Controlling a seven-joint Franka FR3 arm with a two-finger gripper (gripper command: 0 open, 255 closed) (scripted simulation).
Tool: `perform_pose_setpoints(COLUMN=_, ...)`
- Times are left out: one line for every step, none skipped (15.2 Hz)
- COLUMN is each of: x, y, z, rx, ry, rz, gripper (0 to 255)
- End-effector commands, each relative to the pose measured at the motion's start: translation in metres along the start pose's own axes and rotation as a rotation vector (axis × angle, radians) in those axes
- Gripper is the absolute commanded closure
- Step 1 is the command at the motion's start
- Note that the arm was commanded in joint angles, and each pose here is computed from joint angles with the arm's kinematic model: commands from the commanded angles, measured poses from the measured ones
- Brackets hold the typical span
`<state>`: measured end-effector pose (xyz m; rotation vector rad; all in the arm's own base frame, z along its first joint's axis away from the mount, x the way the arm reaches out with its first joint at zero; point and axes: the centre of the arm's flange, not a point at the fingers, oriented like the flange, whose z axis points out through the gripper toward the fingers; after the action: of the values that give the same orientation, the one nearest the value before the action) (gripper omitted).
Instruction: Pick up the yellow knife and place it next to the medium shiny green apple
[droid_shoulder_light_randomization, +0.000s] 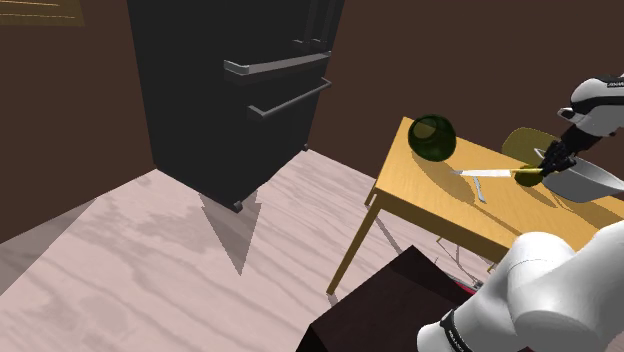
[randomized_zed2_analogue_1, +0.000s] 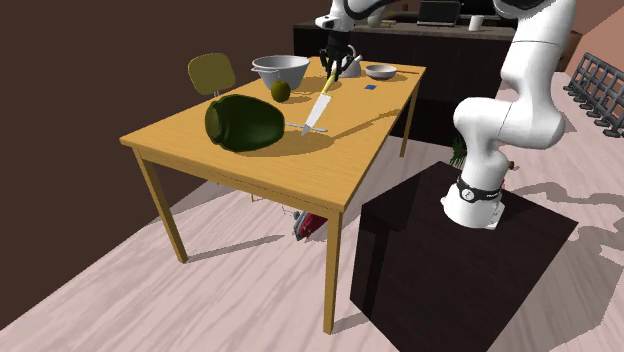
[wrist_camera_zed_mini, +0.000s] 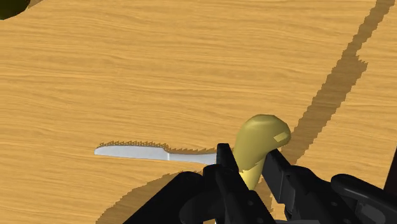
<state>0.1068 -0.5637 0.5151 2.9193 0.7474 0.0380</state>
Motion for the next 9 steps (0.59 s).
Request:
perform_pose_setpoints(x=-0.026, y=0.009, z=-0.001, rx=-0.001, ry=-0.002, rz=-0.001, gripper=255)
perform_pose_setpoints(x=-0.038, y=0.014, z=0.000, rx=-0.001, ry=-0.002, rz=-0.001, gripper=255)
perform_pose_setpoints(x=-0.051, y=0.019, z=0.000, rx=-0.001, ry=-0.002, rz=-0.001, gripper=255)
perform_pose_setpoints(x=-0.063, y=0.023, z=0.001, rx=-0.001, ry=-0.002, rz=-0.001, gripper=255)
perform_pose_setpoints(x=-0.075, y=0.028, z=0.002, rx=-0.001, ry=-0.002, rz=-0.001, gripper=255)
perform_pose_setpoints(x=-0.088, y=0.033, z=0.002, rx=-0.001, ry=-0.002, rz=-0.001, gripper=255)
perform_pose_setpoints(x=-0.100, y=0.038, z=0.003, rx=-0.001, ry=-0.002, rz=-0.001, gripper=255)
perform_pose_setpoints(x=-0.112, y=0.042, z=0.004, rx=-0.001, ry=-0.002, rz=-0.001, gripper=255)
perform_pose_setpoints(x=-0.124, y=0.047, z=0.004, rx=-0.001, ry=-0.002, rz=-0.001, gripper=255)
